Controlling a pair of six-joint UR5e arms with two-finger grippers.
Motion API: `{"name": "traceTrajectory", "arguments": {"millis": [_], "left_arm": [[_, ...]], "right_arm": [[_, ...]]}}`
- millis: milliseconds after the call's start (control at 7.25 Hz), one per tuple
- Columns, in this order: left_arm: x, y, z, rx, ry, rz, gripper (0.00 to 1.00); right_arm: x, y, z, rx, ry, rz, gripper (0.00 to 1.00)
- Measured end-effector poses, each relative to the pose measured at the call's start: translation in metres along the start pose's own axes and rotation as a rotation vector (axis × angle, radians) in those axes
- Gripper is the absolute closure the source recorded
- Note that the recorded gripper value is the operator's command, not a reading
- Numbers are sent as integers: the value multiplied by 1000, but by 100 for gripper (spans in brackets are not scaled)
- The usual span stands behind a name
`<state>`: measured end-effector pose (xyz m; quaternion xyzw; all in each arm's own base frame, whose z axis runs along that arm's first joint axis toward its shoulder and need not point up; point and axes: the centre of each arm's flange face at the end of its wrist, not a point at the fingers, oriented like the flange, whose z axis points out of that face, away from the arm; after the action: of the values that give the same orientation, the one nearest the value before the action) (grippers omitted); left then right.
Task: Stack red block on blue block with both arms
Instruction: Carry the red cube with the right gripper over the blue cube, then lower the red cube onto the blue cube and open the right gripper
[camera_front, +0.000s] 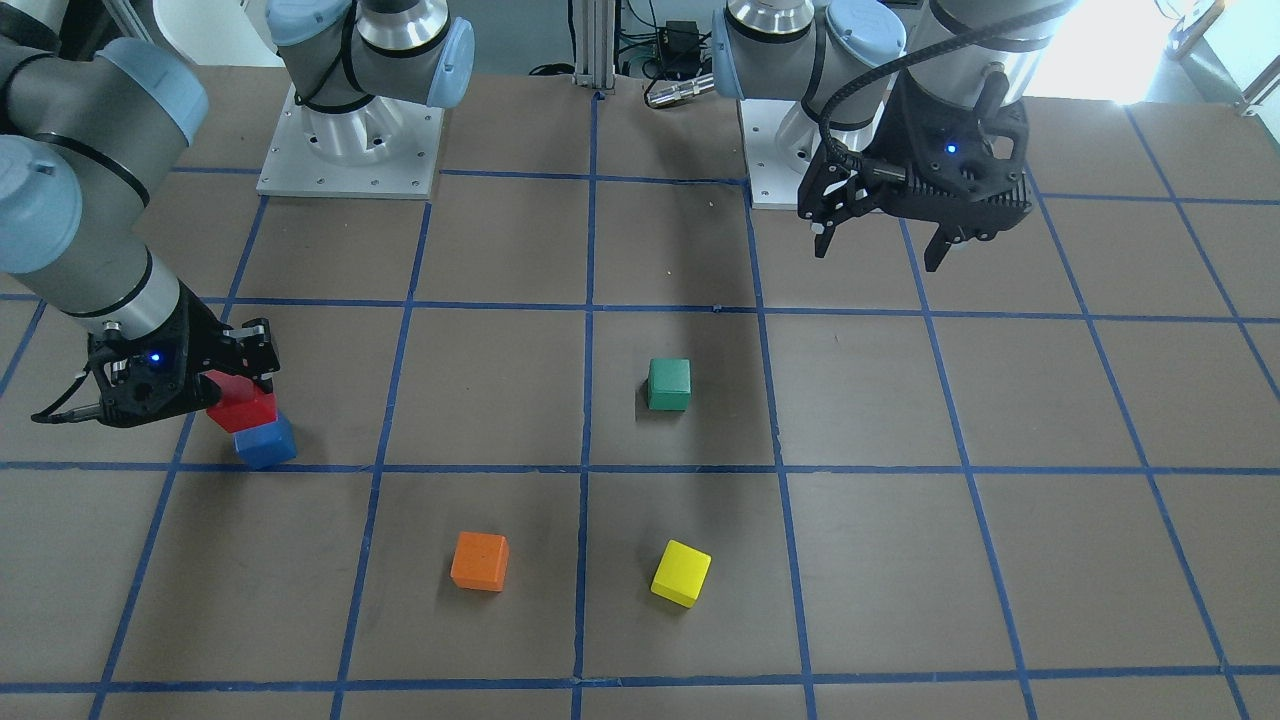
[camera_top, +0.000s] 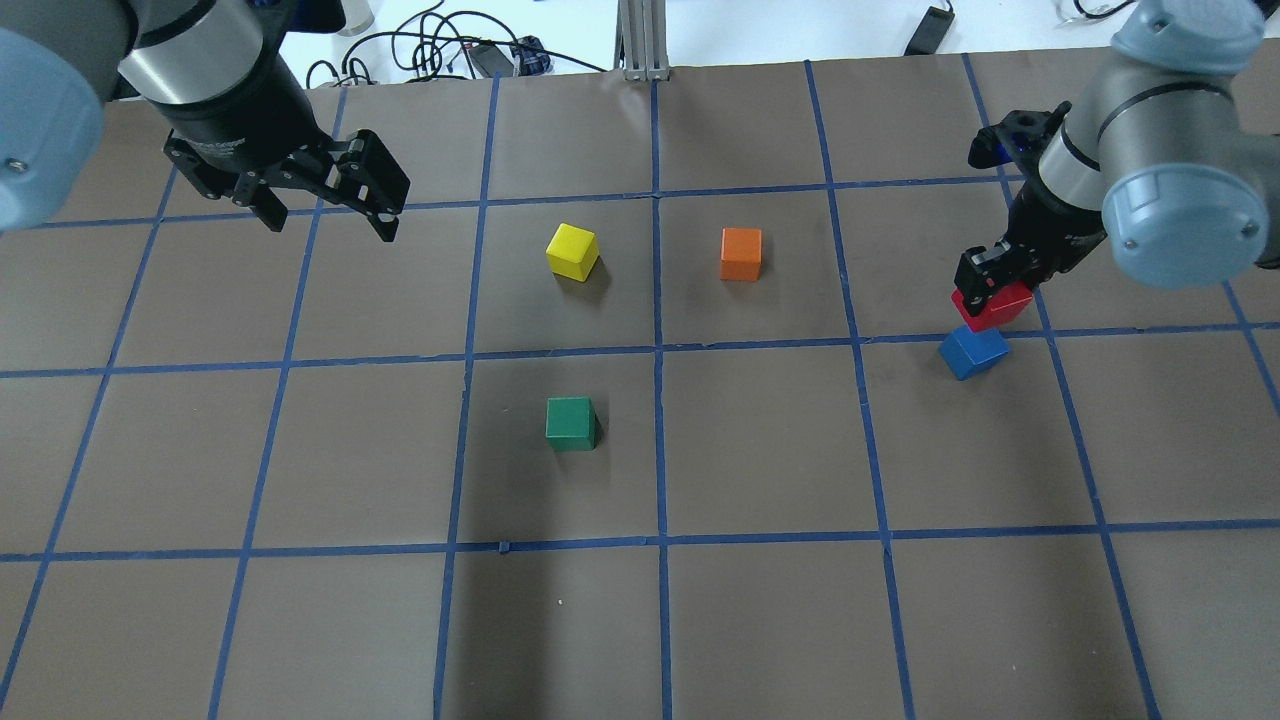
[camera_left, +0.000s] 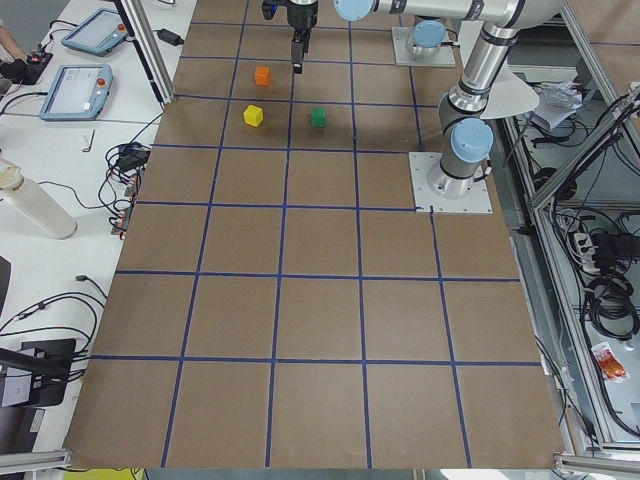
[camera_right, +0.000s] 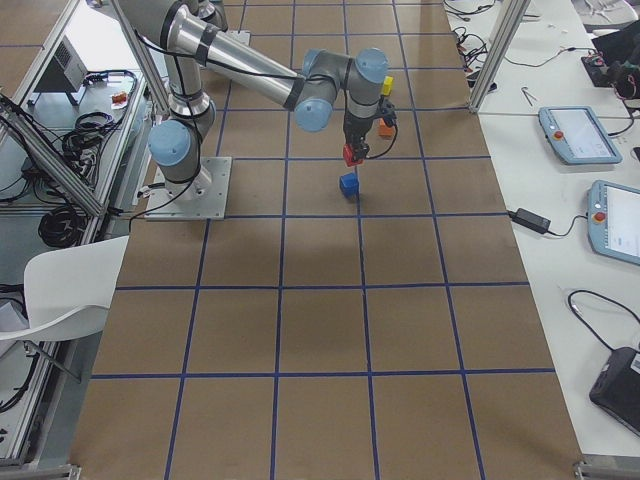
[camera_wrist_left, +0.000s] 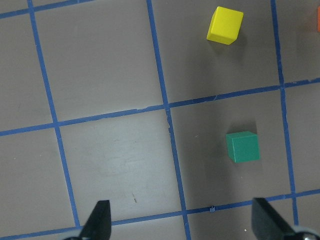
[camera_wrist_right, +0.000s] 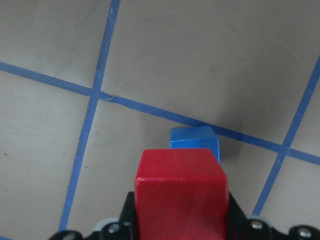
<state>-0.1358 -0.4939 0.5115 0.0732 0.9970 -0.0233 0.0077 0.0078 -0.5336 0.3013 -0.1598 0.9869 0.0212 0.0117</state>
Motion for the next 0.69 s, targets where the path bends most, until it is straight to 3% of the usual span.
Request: {"name": "traceTrajectory", "arguments": {"millis": [690], "left_arm": [[0,0,0,0,-3,1,0]], "right_arm": [[15,5,42,-18,-10,-14,100]]}}
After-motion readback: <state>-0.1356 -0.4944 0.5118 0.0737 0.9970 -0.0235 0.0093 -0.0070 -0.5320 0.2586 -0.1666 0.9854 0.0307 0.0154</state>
